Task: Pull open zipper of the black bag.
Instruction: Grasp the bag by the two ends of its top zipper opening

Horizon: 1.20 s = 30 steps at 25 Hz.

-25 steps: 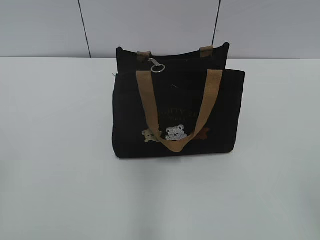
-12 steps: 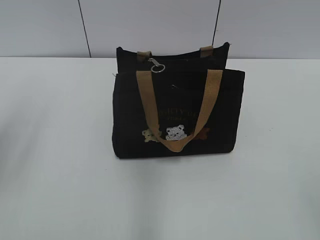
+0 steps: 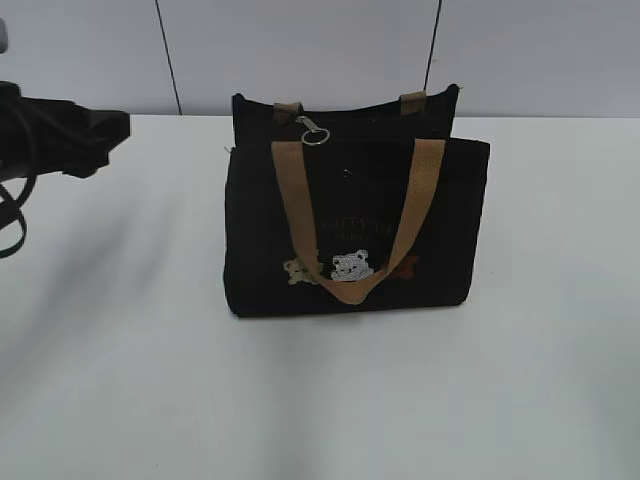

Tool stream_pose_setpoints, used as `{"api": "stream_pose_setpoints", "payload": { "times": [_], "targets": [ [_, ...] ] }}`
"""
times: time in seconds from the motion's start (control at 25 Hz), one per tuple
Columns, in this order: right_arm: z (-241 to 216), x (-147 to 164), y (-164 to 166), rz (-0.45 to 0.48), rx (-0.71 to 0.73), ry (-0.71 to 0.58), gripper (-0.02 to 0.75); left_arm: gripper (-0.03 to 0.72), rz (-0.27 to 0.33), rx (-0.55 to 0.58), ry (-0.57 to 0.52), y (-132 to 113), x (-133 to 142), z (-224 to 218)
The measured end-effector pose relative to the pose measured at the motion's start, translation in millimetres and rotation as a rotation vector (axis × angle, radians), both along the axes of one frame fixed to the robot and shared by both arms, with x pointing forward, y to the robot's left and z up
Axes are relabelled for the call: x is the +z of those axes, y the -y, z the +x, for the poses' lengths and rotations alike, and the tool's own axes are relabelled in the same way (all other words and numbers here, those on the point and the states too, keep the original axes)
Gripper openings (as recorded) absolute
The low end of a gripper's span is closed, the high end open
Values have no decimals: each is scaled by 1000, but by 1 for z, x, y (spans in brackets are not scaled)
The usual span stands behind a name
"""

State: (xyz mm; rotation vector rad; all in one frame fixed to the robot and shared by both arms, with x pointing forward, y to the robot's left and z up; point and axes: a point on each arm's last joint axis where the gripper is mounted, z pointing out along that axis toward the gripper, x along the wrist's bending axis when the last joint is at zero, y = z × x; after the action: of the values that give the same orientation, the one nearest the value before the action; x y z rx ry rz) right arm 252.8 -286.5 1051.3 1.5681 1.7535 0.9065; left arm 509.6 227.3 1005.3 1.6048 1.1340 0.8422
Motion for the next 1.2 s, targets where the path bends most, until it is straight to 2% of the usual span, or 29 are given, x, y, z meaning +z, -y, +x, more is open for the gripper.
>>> {"api": "stream_pose_setpoints", "payload": {
  "times": [0.24,0.28,0.48,0.56,0.64,0.8,1.0,1.2],
  "targets": [
    [18,28,-2,-70,101,-32,466,490,5,-271,-8,28,-4,25],
    [21,32,-2,-81,113,-34,466,490,-13,-297,-13,28,-4,29],
    [38,47,-4,-120,186,-63,466,490,-133,-489,-52,13,-10,55],
    [43,52,-5,-125,214,-66,466,490,-150,-569,-70,7,-16,67],
    [49,56,-7,-124,246,-68,466,490,-138,-632,-96,5,-26,79],
    [60,66,-11,-117,309,-71,466,490,-150,-679,-115,9,-38,92],
    [72,75,-12,-115,347,-68,466,490,-188,-692,-100,14,-37,93],
    [80,73,-12,-177,411,-75,466,490,-146,-703,-93,26,-33,97]
  ]
}}
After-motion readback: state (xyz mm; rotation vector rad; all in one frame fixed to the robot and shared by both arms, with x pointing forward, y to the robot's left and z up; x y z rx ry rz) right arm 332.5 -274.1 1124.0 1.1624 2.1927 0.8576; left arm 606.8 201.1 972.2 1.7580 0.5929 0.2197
